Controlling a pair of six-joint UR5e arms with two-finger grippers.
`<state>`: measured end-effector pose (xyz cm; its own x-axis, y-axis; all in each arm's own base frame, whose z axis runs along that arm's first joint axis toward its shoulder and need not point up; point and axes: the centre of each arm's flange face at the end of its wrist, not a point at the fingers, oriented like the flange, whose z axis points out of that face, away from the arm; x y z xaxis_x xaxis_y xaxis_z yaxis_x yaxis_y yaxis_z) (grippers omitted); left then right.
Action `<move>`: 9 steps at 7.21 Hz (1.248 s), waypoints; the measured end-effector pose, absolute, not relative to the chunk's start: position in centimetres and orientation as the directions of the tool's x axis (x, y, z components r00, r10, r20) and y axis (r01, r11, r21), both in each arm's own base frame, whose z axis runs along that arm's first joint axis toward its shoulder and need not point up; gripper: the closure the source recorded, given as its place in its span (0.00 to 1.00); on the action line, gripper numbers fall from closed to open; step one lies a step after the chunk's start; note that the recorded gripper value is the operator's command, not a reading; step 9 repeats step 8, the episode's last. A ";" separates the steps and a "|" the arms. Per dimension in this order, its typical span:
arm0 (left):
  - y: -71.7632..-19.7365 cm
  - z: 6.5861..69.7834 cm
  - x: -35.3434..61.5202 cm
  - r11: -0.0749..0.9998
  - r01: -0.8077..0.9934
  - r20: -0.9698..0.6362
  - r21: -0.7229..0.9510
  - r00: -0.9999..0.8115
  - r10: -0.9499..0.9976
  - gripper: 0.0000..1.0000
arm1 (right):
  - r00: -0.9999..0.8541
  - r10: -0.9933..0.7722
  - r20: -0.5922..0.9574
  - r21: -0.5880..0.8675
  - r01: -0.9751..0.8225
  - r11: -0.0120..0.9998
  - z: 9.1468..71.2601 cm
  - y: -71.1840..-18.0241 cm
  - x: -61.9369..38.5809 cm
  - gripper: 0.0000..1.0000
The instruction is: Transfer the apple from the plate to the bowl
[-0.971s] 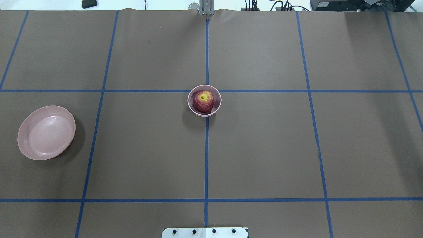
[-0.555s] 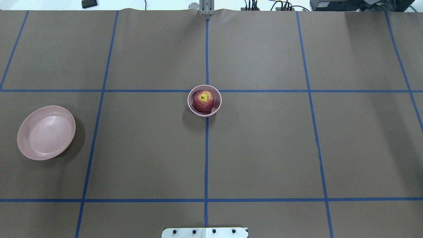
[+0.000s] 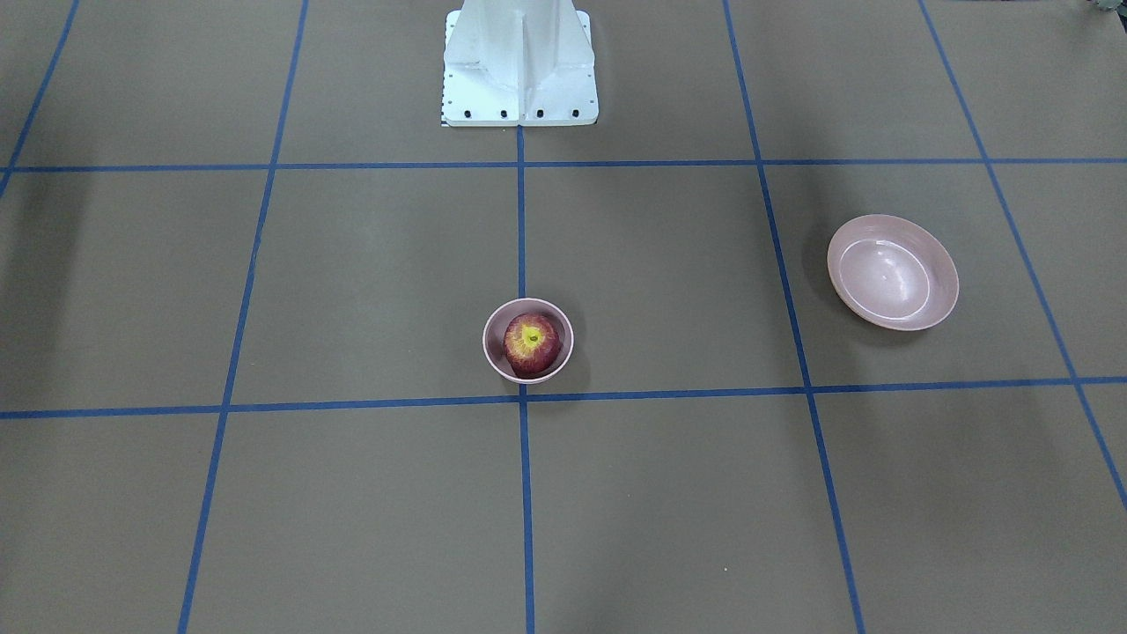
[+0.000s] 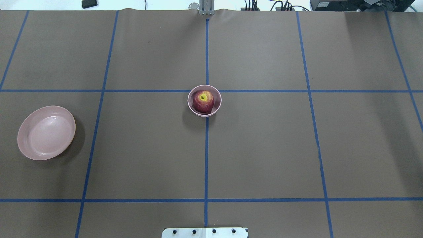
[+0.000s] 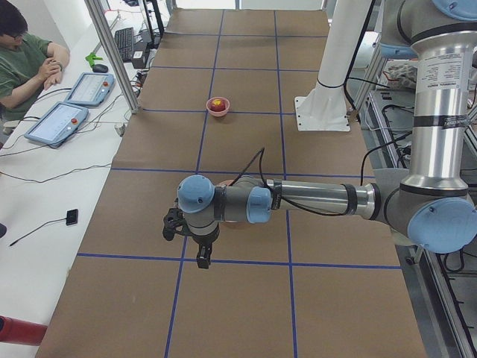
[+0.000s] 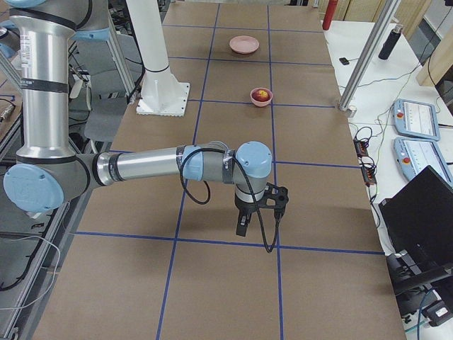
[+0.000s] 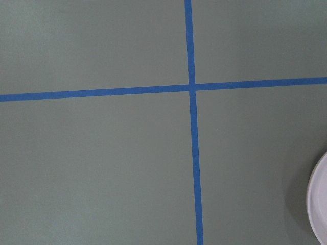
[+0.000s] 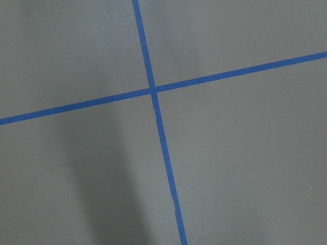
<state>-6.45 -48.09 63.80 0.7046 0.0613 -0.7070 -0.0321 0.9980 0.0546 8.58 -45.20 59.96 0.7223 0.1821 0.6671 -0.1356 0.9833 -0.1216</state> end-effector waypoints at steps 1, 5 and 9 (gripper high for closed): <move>-48.1 63.7 -6.5 0.998 -0.032 -0.707 0.055 0.705 0.062 0.01 | 0.728 0.157 0.668 -0.110 -0.112 0.988 60.5 -45.1 8.6 0.00; -48.2 63.9 -6.4 0.998 -0.032 -0.707 0.050 0.705 0.058 0.01 | 0.732 0.143 0.666 -0.111 -0.093 0.989 61.5 -45.2 8.6 0.00; -48.1 64.2 -6.4 0.998 -0.033 -0.707 0.044 0.706 0.055 0.01 | 0.734 0.144 0.663 -0.112 -0.092 0.989 61.6 -45.2 8.6 0.00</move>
